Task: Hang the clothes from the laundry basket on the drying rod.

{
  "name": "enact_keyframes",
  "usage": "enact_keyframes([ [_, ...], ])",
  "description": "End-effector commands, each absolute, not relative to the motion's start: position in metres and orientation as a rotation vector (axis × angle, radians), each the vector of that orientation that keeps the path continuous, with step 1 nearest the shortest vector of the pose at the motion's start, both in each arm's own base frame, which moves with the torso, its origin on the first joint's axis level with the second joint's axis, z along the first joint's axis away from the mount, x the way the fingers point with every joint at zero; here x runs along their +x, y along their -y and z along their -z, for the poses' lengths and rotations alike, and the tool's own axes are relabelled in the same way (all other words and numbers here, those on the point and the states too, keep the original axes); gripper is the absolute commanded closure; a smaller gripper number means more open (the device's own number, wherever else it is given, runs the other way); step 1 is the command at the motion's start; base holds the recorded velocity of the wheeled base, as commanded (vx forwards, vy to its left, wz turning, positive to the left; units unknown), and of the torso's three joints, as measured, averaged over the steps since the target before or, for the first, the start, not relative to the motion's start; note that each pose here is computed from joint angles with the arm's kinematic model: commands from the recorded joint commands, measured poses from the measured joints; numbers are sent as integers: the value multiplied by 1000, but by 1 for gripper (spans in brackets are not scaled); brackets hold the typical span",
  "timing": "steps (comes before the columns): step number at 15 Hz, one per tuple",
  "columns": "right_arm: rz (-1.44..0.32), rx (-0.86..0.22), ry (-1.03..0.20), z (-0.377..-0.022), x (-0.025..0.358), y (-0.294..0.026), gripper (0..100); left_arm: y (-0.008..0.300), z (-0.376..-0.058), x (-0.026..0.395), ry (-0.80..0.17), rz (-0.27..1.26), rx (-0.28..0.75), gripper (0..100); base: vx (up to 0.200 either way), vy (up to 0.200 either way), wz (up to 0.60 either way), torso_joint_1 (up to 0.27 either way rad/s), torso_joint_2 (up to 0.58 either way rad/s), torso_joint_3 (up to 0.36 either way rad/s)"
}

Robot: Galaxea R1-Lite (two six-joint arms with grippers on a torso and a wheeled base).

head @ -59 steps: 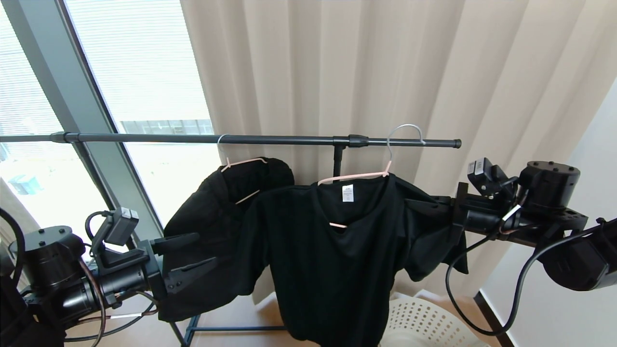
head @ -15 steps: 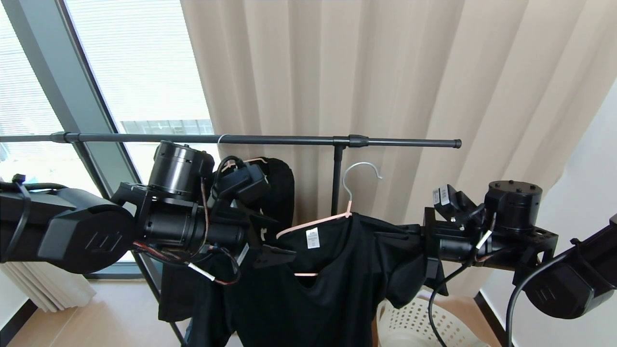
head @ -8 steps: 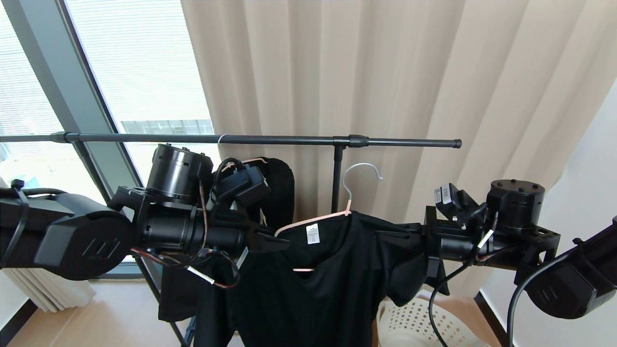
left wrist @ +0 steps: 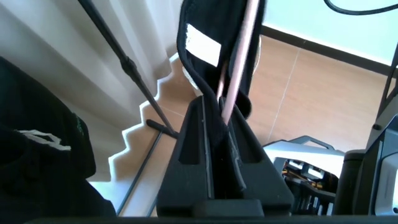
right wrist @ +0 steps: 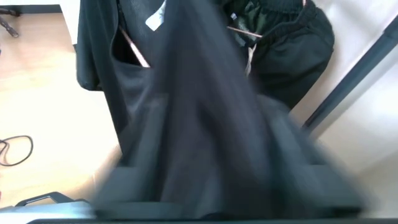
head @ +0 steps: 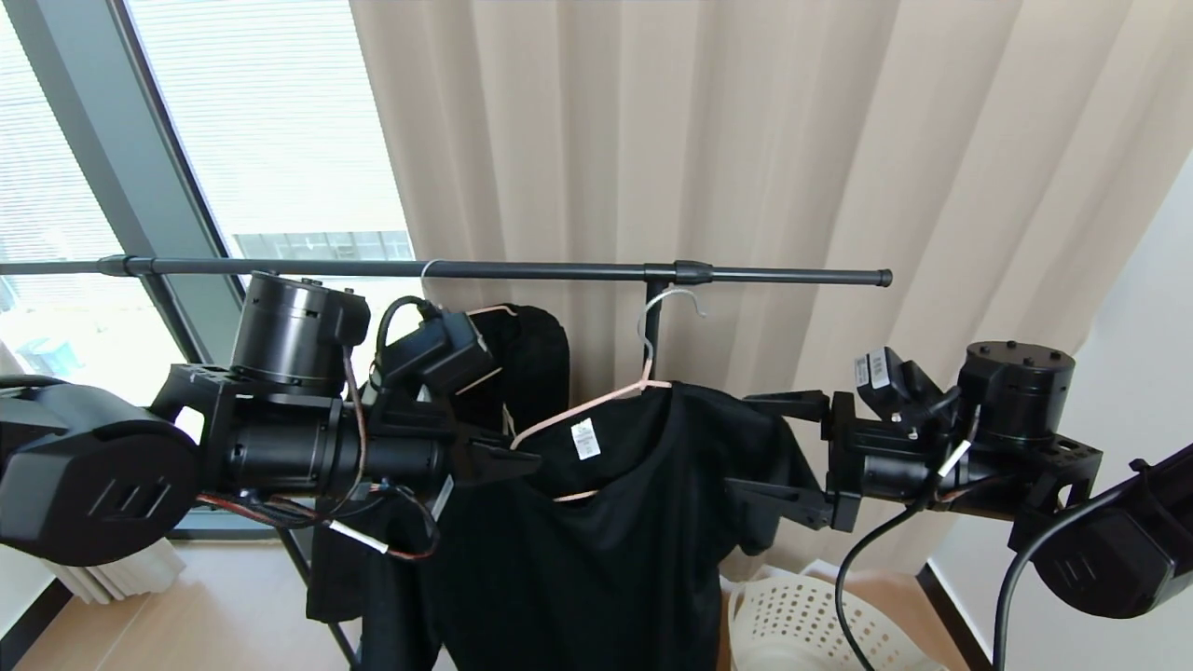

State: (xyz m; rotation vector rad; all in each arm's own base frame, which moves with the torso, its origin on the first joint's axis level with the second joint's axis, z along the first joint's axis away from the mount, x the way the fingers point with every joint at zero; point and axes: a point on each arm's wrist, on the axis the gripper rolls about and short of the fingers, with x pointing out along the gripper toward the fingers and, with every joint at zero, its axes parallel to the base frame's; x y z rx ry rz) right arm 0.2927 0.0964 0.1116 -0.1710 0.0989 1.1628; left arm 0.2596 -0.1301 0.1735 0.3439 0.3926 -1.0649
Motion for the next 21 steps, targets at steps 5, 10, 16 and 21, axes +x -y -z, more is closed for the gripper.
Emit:
enact_keyframes([
  [5, -1104, -184, -67, -119, 301, -81, 0, 101, -193, 228, -329, 1008, 334, 100, 0, 0, 0, 0, 0, 0],
  [10, -1106, -178, -84, -113, 306, -82, 0, 91, -187, 209, -272, 989, 338, 100, 0, 0, 0, 0, 0, 0],
  [16, -1094, -164, -127, -95, 321, -80, 0, 78, -188, 189, -197, 943, 305, 100, 0, 0, 0, 0, 0, 0],
  [21, -1072, -147, -168, -77, 335, -74, 0, 75, -191, 180, -167, 938, 300, 100, 0, 0, 0, 0, 0, 0],
])
